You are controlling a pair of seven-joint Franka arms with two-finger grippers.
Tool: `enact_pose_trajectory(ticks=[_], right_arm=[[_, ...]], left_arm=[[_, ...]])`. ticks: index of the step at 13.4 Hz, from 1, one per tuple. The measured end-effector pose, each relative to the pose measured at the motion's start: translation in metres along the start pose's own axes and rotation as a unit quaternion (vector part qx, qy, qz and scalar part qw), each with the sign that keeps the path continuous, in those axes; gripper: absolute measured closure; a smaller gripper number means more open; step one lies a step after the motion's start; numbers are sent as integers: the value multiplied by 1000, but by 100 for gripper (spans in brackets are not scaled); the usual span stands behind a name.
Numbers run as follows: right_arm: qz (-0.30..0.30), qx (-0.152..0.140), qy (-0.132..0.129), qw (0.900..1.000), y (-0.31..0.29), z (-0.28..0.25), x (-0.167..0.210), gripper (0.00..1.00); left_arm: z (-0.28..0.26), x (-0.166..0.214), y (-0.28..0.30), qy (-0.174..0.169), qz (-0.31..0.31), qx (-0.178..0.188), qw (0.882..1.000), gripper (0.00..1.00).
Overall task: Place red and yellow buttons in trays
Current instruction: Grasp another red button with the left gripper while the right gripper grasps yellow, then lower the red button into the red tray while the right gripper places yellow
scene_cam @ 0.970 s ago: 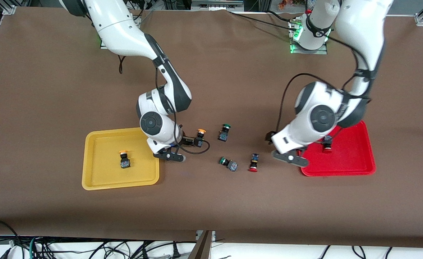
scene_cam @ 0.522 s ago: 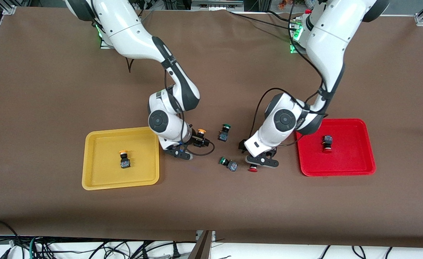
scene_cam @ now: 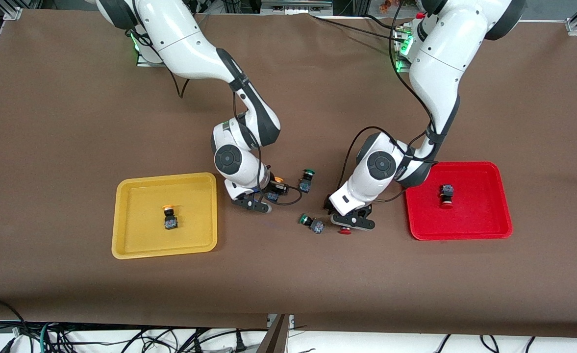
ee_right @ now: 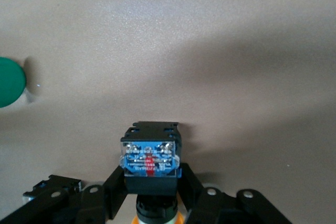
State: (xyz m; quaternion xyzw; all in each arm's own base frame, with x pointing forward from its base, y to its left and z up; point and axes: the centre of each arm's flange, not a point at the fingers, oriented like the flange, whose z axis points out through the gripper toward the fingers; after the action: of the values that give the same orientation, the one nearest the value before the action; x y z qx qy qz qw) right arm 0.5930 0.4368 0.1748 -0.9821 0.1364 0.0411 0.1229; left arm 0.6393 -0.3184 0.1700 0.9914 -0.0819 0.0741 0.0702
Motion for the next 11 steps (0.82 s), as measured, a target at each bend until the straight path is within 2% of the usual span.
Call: enact_pose_trajectory(ticks=[3, 4, 8, 11], right_arm=[[-30, -43, -7, 999, 24, -25, 24, 56], [-54, -63, -8, 997, 36, -46, 38, 56], [-161, -120, -15, 980, 95, -123, 88, 56], [-193, -136, -25, 971, 141, -127, 111, 56]], left_arm=[[-6, 7, -5, 3, -4, 2, 1000, 63], [-13, 9, -9, -8, -7, 7, 1000, 67], [-105, 28, -70, -92, -42, 58, 993, 66], [-150, 23, -159, -154, -38, 108, 981, 66]])
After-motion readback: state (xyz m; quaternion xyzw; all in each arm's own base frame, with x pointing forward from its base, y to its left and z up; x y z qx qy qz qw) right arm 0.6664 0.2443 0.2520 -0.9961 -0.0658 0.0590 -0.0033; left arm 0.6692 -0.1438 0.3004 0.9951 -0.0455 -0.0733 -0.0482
